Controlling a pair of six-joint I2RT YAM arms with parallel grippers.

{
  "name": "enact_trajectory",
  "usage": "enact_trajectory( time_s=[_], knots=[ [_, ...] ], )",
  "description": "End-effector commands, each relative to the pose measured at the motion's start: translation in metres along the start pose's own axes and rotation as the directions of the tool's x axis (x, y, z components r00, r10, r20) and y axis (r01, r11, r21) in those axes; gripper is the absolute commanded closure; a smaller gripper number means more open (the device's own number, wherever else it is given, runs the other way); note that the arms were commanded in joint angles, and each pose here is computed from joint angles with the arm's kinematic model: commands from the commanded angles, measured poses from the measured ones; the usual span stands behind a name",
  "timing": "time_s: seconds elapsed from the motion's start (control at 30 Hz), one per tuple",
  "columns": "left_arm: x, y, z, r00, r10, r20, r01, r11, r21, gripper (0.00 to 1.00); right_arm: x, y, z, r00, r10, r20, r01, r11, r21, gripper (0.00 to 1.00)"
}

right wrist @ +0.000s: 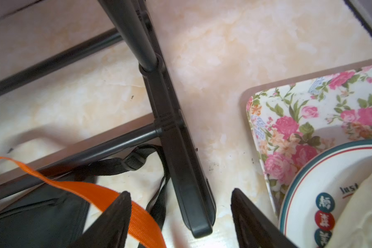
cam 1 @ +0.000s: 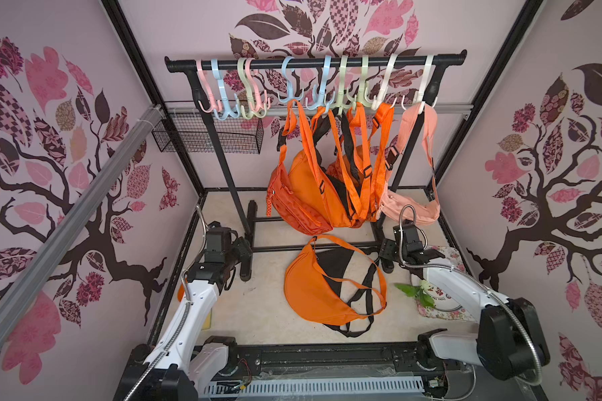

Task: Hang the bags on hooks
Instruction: Adjust the clothesline at the center of the board.

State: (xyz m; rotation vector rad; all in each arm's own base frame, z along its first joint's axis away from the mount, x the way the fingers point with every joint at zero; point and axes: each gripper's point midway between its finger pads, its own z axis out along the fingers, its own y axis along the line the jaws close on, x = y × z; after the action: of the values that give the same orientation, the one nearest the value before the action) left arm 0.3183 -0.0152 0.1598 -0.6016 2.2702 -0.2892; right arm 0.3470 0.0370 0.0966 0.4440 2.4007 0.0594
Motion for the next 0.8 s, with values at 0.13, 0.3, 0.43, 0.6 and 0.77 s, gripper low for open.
enact_trajectory(
  time_s=[0.13, 0.3, 0.43, 0.6, 0.77],
  knots=[
    [0.015, 0.023, 0.037, 0.993, -0.110, -0.053, 0.109, 0.994, -0.026, 0.43, -0.008, 0.014, 0.030, 0.998, -0.020, -0.059, 0.018, 0.999, -0.047, 0.28],
    [0.014, 0.028, 0.055, 0.992, -0.112, -0.065, 0.108, 0.992, -0.067, 0.44, -0.018, 0.019, 0.044, 0.998, -0.035, -0.054, 0.034, 0.999, -0.033, 0.28],
    [-0.003, 0.023, 0.060, 0.995, -0.096, -0.029, 0.094, 0.993, -0.074, 0.44, -0.041, 0.021, 0.051, 0.999, -0.031, -0.024, 0.031, 0.999, -0.018, 0.28],
    [-0.017, 0.018, 0.080, 0.997, -0.066, -0.049, 0.061, 0.994, -0.096, 0.44, -0.058, 0.026, 0.074, 0.999, -0.024, -0.046, 0.022, 0.999, -0.024, 0.29],
    [-0.024, 0.008, 0.107, 0.994, -0.040, -0.100, 0.032, 0.996, -0.082, 0.46, -0.061, 0.033, 0.099, 0.995, -0.052, -0.083, 0.050, 0.998, -0.032, 0.30]
  ],
)
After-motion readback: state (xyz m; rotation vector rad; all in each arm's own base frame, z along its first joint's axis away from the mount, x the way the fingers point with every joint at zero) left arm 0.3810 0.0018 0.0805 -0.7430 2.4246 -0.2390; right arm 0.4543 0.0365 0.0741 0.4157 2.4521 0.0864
